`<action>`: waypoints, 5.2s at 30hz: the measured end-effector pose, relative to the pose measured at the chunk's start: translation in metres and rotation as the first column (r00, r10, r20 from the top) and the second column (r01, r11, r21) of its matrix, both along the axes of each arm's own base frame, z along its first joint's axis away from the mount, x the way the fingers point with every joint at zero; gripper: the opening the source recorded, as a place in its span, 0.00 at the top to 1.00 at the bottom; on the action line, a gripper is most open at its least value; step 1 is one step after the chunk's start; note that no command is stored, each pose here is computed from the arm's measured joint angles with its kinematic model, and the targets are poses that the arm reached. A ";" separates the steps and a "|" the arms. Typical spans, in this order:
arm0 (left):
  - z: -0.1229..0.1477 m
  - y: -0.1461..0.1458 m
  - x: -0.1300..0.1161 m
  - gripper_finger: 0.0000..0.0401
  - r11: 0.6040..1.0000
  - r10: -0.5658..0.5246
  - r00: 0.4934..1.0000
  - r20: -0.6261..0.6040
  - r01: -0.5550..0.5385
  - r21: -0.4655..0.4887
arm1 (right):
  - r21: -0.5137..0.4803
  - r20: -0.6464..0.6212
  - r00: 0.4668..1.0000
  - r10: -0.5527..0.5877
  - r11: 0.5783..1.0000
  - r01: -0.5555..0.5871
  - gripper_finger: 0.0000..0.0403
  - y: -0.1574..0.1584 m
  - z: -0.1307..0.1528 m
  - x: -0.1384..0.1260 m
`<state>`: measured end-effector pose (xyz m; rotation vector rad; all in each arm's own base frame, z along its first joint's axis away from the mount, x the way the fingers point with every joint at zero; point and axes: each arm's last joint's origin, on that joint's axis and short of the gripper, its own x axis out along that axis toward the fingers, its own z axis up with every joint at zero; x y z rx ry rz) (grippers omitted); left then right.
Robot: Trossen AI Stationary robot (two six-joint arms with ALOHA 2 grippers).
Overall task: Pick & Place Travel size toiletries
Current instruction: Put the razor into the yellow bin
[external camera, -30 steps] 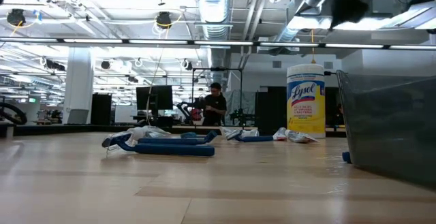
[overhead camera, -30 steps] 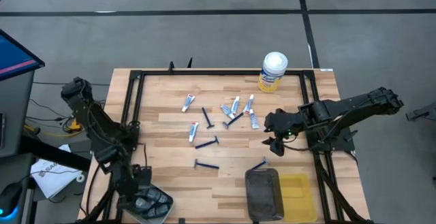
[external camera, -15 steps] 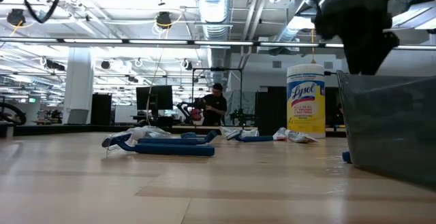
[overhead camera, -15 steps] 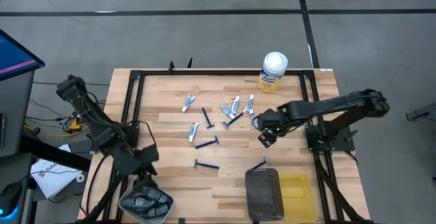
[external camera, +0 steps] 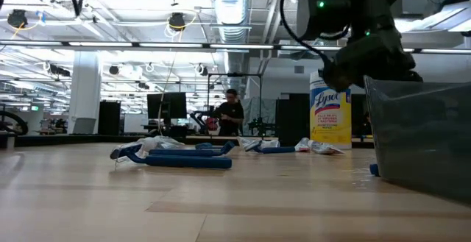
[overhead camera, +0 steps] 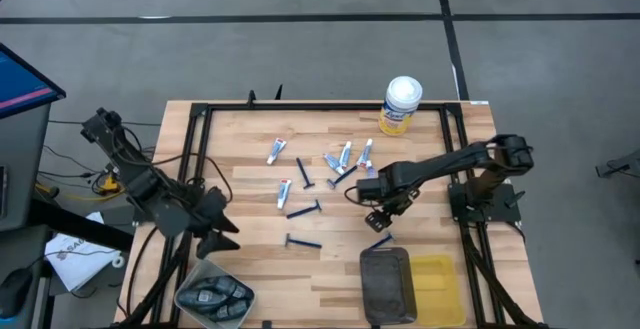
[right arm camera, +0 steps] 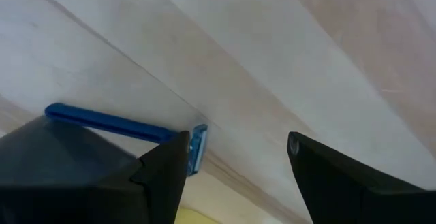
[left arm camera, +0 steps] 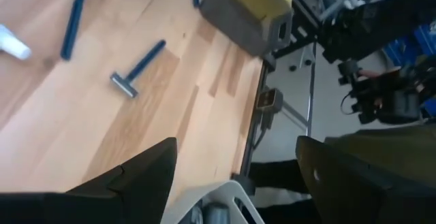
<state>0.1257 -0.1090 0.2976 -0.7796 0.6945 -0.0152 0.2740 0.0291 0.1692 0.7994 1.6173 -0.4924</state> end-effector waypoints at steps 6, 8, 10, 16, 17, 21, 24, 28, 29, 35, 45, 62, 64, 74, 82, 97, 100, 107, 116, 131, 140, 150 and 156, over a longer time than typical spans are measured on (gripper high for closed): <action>0.002 0.003 -0.002 0.26 1.000 0.004 1.000 0.027 -0.005 0.021 | 0.044 -0.023 1.000 0.002 0.999 -0.001 0.40 0.003 -0.013 0.006; 0.002 0.003 -0.002 0.26 1.000 0.003 1.000 0.028 -0.004 0.024 | 0.057 -0.023 1.000 0.002 0.998 0.000 0.40 0.003 -0.016 0.008; 0.002 0.003 -0.002 0.26 1.000 0.003 1.000 0.028 -0.004 0.024 | 0.057 -0.026 1.000 0.007 0.998 -0.005 0.40 0.004 -0.016 0.007; 0.002 0.003 -0.002 0.26 1.000 0.004 1.000 0.028 -0.004 0.024 | 0.082 -0.008 1.000 0.021 0.996 -0.020 0.40 0.008 -0.016 0.008; 0.002 0.003 -0.002 0.26 1.000 0.004 1.000 0.028 -0.004 0.024 | 0.084 -0.008 1.000 0.022 0.996 -0.021 0.40 0.008 -0.016 0.008; 0.002 0.003 -0.002 0.26 1.000 0.004 1.000 0.028 -0.005 0.024 | 0.105 -0.038 0.999 0.035 0.994 -0.031 0.40 0.012 -0.027 0.011; 0.002 0.003 -0.002 0.26 1.000 0.004 1.000 0.028 -0.005 0.024 | 0.133 -0.054 0.997 0.059 0.990 -0.051 0.40 0.016 -0.036 0.013; 0.002 0.003 -0.002 0.26 1.000 0.004 1.000 0.027 -0.005 0.025 | 0.141 -0.086 0.993 0.076 0.988 -0.064 0.41 0.016 -0.044 0.014; 0.002 0.003 -0.002 0.26 1.000 0.004 1.000 0.028 -0.005 0.024 | 0.148 -0.088 0.993 0.075 0.987 -0.062 0.41 0.015 -0.044 0.014; 0.002 0.003 -0.002 0.26 1.000 0.004 1.000 0.028 -0.005 0.025 | 0.142 -0.095 0.993 0.076 0.988 -0.062 0.54 0.013 -0.045 0.013; 0.002 0.003 -0.002 0.26 0.999 0.014 0.999 0.033 -0.015 0.038 | 0.145 -0.015 0.979 0.202 0.969 -0.198 0.79 0.005 -0.043 0.015; 0.002 0.005 -0.001 0.26 0.997 0.046 0.998 0.045 -0.049 0.066 | -0.042 0.388 0.656 0.647 0.723 -0.689 0.80 0.010 0.022 0.062; 0.002 0.005 -0.002 0.26 0.997 0.046 0.998 0.046 -0.049 0.066 | -0.015 0.410 0.634 0.656 0.700 -0.714 0.89 0.010 0.024 0.061; 0.001 0.005 -0.002 0.26 0.996 0.046 0.998 0.041 -0.048 0.071 | 0.080 0.507 0.514 0.692 0.556 -0.828 0.99 0.006 0.016 0.050; 0.001 0.005 -0.002 0.26 0.996 0.045 0.998 0.037 -0.048 0.075 | 0.159 0.506 0.526 0.684 0.526 -0.836 1.00 -0.004 -0.007 0.032; 0.001 0.005 -0.002 0.26 0.995 0.051 0.998 0.040 -0.054 0.079 | 0.211 0.499 0.503 0.706 0.464 -0.860 1.00 -0.004 -0.026 0.013; 0.001 0.005 -0.002 0.26 0.995 0.051 0.998 0.040 -0.054 0.079 | 0.230 0.484 0.517 0.706 0.467 -0.854 1.00 -0.005 -0.028 0.009; 0.001 0.005 -0.002 0.26 0.996 0.055 0.998 0.038 -0.058 0.074 | 0.306 0.431 0.557 0.710 0.466 -0.830 1.00 -0.007 -0.043 -0.011; 0.001 0.006 -0.002 0.26 0.996 0.055 0.998 0.037 -0.058 0.075 | 0.270 0.460 0.522 0.719 0.447 -0.853 1.00 -0.004 -0.046 -0.009; 0.001 0.005 -0.002 0.26 0.996 0.058 0.998 0.037 -0.060 0.071 | 0.170 0.515 0.495 0.700 0.482 -0.859 1.00 -0.004 -0.051 0.004; 0.001 0.006 -0.002 0.26 0.995 0.063 0.997 0.040 -0.066 0.075 | 0.058 0.577 0.496 0.649 0.573 -0.818 1.00 -0.021 -0.039 0.029; 0.001 0.006 -0.002 0.26 0.995 0.071 0.997 0.037 -0.074 0.063 | 0.039 0.545 0.562 0.622 0.651 -0.758 1.00 -0.053 0.008 0.051; 0.001 0.006 -0.002 0.26 0.995 0.077 0.996 0.035 -0.079 0.055 | 0.183 0.456 0.619 0.639 0.614 -0.768 1.00 -0.045 -0.001 0.030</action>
